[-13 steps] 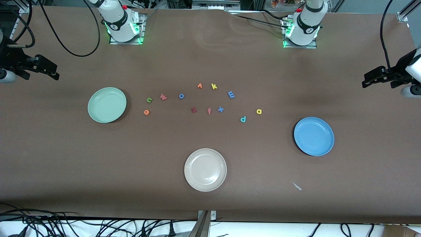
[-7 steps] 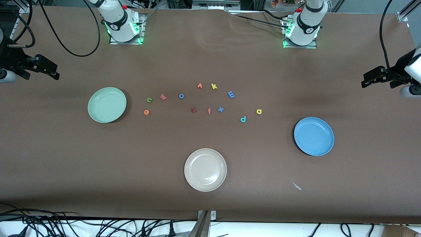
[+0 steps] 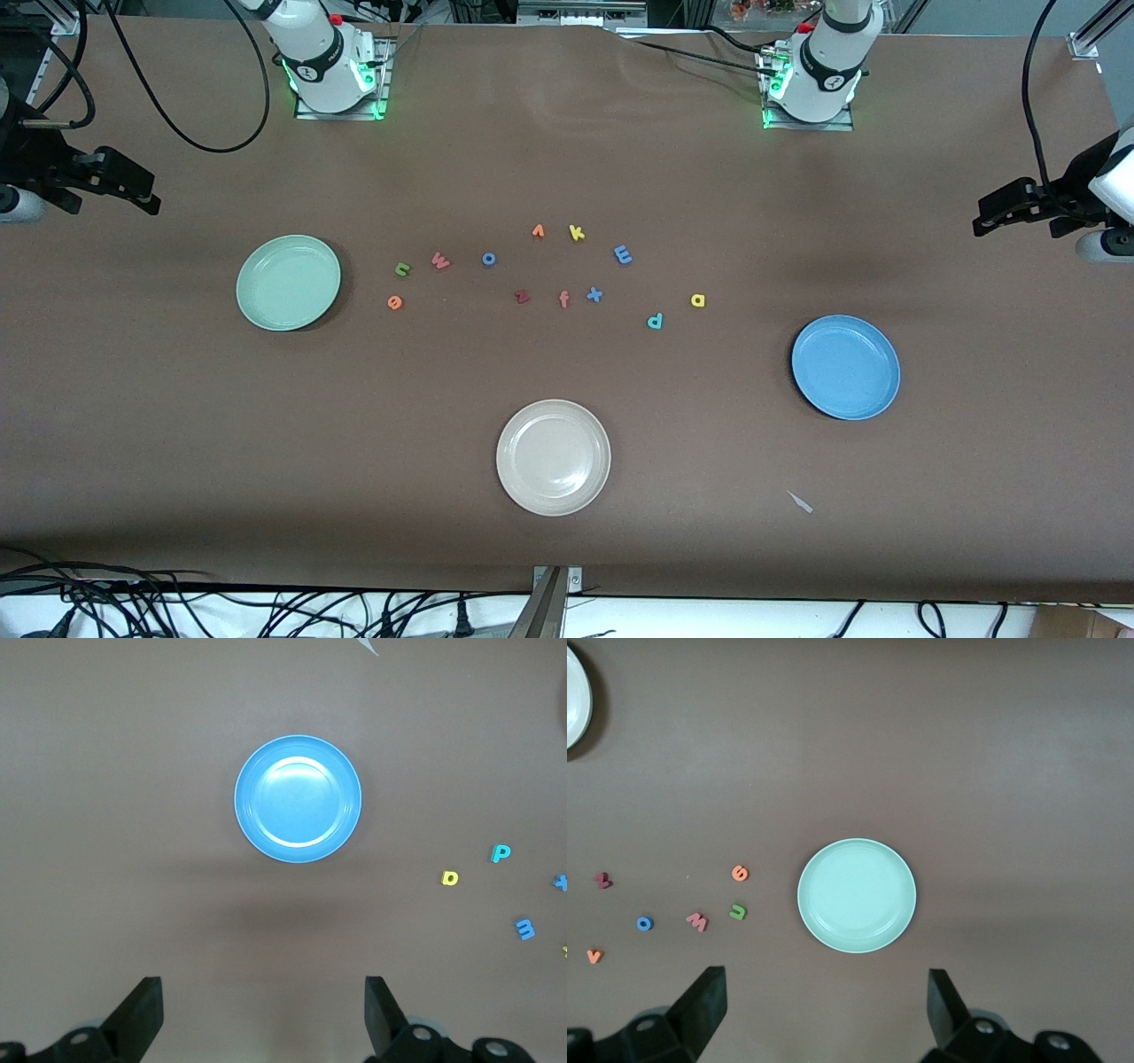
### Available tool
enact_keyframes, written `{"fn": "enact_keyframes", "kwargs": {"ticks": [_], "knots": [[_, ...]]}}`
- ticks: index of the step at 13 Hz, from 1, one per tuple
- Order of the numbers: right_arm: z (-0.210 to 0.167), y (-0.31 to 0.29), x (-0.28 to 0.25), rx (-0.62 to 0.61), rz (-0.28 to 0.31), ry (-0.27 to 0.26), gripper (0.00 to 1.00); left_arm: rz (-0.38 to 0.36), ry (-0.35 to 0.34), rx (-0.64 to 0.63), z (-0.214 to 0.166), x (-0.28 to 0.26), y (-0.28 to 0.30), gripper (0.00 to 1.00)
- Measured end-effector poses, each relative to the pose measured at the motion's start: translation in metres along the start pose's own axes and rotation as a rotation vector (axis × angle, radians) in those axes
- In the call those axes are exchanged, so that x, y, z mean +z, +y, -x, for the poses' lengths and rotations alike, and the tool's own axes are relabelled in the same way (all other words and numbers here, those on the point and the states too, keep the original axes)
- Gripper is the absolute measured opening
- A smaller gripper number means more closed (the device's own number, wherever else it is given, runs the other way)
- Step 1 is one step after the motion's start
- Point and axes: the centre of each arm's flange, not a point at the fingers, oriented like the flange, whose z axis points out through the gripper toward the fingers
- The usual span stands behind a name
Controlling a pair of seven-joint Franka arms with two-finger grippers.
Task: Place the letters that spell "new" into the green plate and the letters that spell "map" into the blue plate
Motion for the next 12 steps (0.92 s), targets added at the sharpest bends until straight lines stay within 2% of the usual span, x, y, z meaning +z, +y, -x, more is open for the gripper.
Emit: {"fn": "enact_keyframes", "kwargs": {"ticks": [5,8,10,12], "knots": [[0.001,0.000,0.001,0.000,0.000,-0.014,1.00,0.000,0.000,0.000,0.000,0.000,0.000,1.00],[0.006,-0.003,0.017,-0.006,0.000,-0.100,1.00,0.000,0.000,0.000,0.000,0.000,0.000,1.00],[0.000,-0.011,0.047,-0.017,0.000,-0.138,1.00,0.000,0.000,0.000,0.000,0.000,0.000,1.00],[-0.012,-0.034,0.086,0.003,0.001,-0.107,1.00,0.001,-0.005,0.001,-0.002,0.003,0.000,1.00]]}}
